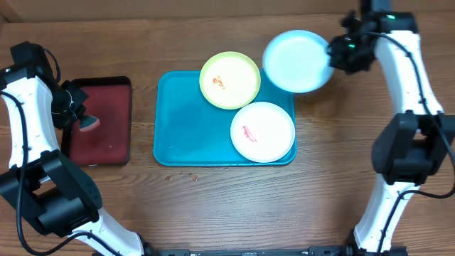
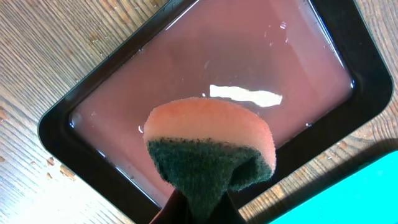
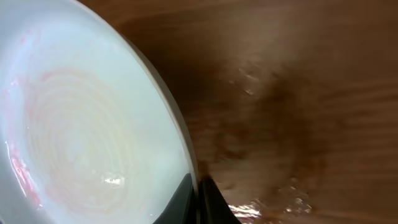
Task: Clean dirty plates on tray and stack at the side
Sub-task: 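Place the light blue plate on the table right of the tray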
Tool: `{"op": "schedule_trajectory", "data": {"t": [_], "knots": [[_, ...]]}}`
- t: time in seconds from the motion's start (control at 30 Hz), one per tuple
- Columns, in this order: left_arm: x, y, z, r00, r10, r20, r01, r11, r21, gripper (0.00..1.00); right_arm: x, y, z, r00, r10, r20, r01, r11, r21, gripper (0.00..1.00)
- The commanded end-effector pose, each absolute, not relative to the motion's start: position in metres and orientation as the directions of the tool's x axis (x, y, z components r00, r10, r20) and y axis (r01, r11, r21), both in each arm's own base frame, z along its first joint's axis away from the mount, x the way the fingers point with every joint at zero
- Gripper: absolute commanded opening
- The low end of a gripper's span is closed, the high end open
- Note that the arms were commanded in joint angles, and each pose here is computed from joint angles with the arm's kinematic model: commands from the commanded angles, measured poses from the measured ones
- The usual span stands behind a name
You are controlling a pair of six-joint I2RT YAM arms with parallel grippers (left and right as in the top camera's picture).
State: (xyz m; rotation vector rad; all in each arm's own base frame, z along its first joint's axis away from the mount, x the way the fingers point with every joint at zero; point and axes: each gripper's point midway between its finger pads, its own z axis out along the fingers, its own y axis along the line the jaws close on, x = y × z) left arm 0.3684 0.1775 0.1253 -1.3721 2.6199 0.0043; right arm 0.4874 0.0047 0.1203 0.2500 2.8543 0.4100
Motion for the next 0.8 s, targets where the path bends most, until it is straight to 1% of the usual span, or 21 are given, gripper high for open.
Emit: {"op": "schedule_trajectory", "data": {"t": [0.0, 0.1, 0.23, 0.33, 0.47, 0.5, 0.57, 0.67, 0.7, 0.77], "knots": [[0.370, 0.176, 0.120, -0.575, -0.804, -0.151, -0.803, 0.590, -0.083, 0.04, 0.476, -0.027, 0.112, -0.940, 0.291, -0.177, 0.217, 0.912, 0.347, 0.04], [0.369, 0.175, 0.119, -0.575, -0.805, -0.149, -0.804, 0.590, -0.083, 0.04, 0.465, -0.064, 0.087, -0.919, 0.367, -0.143, 0.303, 0.890, 0.342, 0.04], [0.369, 0.175, 0.119, -0.575, -0.805, -0.149, -0.804, 0.590, -0.083, 0.04, 0.449, -0.088, 0.062, -0.900, 0.422, -0.105, 0.368, 0.867, 0.336, 0.04], [0.369, 0.175, 0.119, -0.575, -0.805, -0.149, -0.804, 0.590, -0.083, 0.04, 0.442, -0.100, 0.052, -0.888, 0.450, -0.091, 0.399, 0.854, 0.334, 0.04], [0.369, 0.175, 0.119, -0.575, -0.805, -0.149, -0.804, 0.589, -0.082, 0.04, 0.439, -0.103, 0.050, -0.885, 0.458, -0.084, 0.408, 0.850, 0.333, 0.04], [0.369, 0.175, 0.119, -0.575, -0.805, -0.148, -0.804, 0.589, -0.082, 0.04, 0.439, -0.103, 0.050, -0.885, 0.458, -0.081, 0.409, 0.849, 0.333, 0.08], [0.368, 0.175, 0.119, -0.576, -0.805, -0.145, -0.804, 0.590, -0.080, 0.05, 0.436, -0.102, 0.050, -0.886, 0.459, -0.069, 0.413, 0.848, 0.332, 0.26], [0.368, 0.174, 0.119, -0.582, -0.801, -0.143, -0.800, 0.595, -0.078, 0.04, 0.433, -0.101, 0.058, -0.887, 0.459, -0.051, 0.419, 0.846, 0.331, 0.47], [0.368, 0.174, 0.119, -0.582, -0.801, -0.143, -0.800, 0.595, -0.078, 0.04, 0.433, -0.101, 0.063, -0.887, 0.459, -0.050, 0.419, 0.846, 0.331, 0.50], [0.368, 0.175, 0.119, -0.581, -0.801, -0.145, -0.800, 0.595, -0.079, 0.04, 0.435, -0.098, 0.077, -0.887, 0.457, -0.057, 0.412, 0.842, 0.348, 0.52]]}}
